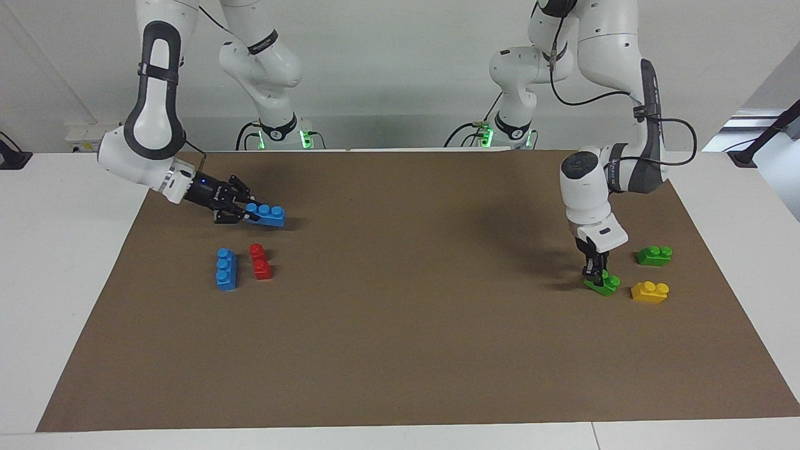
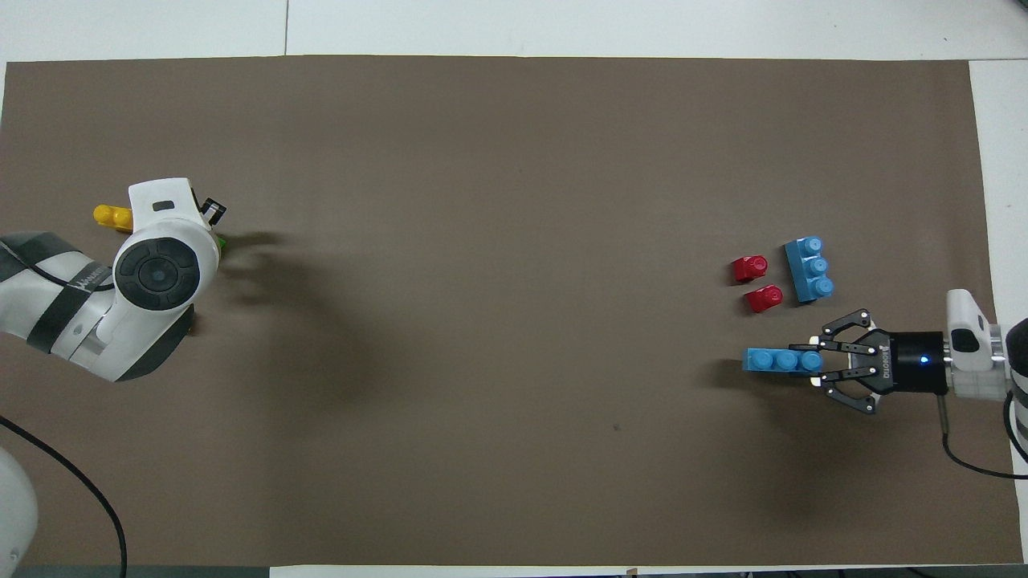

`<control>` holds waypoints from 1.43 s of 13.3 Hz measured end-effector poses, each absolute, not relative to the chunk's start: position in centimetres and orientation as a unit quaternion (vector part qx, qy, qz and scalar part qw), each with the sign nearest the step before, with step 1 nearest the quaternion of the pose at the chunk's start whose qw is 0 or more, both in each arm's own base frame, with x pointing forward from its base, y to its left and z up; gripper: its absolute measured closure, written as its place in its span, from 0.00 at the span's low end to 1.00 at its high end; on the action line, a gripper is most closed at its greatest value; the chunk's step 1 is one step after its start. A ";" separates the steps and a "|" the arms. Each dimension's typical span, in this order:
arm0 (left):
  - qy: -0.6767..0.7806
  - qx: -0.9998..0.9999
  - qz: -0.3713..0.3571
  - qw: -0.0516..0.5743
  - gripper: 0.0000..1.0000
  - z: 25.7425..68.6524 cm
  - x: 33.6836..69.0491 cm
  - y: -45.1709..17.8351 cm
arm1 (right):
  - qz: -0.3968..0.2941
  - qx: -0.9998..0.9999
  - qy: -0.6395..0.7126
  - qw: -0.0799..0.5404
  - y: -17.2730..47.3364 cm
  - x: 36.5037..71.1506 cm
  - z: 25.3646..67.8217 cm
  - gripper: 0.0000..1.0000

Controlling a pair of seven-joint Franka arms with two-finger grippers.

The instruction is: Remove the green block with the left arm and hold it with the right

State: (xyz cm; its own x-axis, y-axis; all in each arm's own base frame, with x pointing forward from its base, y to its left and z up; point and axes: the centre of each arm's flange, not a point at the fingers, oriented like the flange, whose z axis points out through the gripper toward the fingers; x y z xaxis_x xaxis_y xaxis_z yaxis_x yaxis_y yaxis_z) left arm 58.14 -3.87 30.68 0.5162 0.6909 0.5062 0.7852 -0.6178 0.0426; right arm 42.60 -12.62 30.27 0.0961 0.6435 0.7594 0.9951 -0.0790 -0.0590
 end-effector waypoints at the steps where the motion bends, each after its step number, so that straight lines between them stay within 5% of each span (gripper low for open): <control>1: -0.425 -0.867 -0.244 0.093 0.65 30.5 58.0 -4.0 | -0.290 -0.669 -0.615 0.300 -14.2 42.1 30.6 0.66; 4: -0.421 -0.869 -0.243 0.089 0.59 30.0 57.8 -4.3 | -0.302 -0.655 -0.622 0.304 -16.6 41.0 30.9 0.66; 9: -0.421 -0.870 -0.241 0.083 0.01 29.6 57.8 -4.4 | -0.296 -0.652 -0.616 0.328 -16.1 40.6 28.6 0.66; 19: -0.463 -0.853 -0.227 0.076 0.00 32.1 57.6 -5.5 | -0.296 -0.648 -0.627 0.316 -16.5 40.7 25.6 0.66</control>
State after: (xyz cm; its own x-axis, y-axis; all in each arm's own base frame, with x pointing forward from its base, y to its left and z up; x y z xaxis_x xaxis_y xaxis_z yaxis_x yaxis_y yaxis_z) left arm 57.62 -5.45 32.07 0.4678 0.7563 0.4573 0.8252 -0.5590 0.0803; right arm 40.75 -16.53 25.63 0.0400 0.6254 0.7793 0.9991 -0.0151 -0.0392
